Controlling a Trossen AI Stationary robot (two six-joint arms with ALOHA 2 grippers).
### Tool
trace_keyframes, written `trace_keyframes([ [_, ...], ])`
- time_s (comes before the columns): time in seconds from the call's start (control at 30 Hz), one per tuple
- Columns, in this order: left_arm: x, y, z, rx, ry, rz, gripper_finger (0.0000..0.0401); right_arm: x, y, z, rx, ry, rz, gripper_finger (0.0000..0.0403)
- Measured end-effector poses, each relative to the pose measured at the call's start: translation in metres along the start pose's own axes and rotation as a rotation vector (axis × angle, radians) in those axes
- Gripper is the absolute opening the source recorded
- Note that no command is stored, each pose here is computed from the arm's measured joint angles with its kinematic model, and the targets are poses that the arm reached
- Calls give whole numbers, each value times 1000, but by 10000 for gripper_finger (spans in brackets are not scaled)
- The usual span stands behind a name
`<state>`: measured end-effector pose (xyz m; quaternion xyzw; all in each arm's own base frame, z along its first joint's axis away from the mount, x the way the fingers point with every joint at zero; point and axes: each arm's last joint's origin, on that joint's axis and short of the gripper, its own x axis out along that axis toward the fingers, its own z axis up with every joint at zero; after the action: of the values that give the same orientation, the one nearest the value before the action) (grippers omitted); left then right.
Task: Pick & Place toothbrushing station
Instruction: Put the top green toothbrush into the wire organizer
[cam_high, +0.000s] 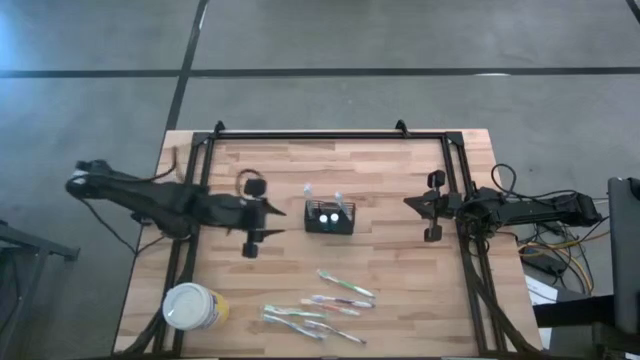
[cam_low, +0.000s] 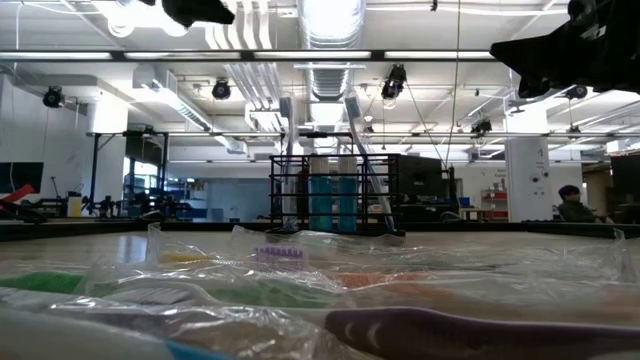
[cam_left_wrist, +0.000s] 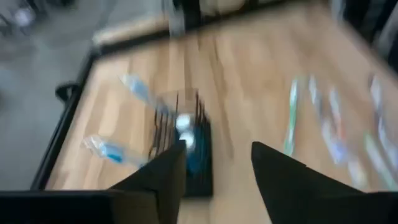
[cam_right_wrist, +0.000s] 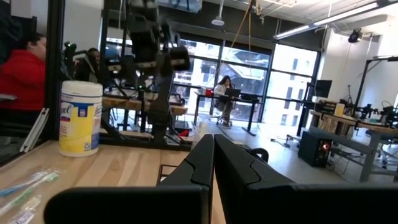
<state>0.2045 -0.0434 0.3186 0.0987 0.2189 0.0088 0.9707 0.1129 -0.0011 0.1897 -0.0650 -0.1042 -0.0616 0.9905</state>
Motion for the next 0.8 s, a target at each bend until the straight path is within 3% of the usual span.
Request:
trace_keyframes([
  [0.13,-7,0,-49,-131,-225,16,111,0,0,0,7,-1,-1,8],
  [0.3,-14,-3,-98,-210,-384,0,15,0,0,0,6,-2,-2,8],
  [0.5,-10,-8,-141,-223,-482,-11,6,0,0,1,-1,-5,-2,8],
  [0.8,-6,-10,-165,-225,-462,-7,3,0,0,1,8,-6,-2,8],
])
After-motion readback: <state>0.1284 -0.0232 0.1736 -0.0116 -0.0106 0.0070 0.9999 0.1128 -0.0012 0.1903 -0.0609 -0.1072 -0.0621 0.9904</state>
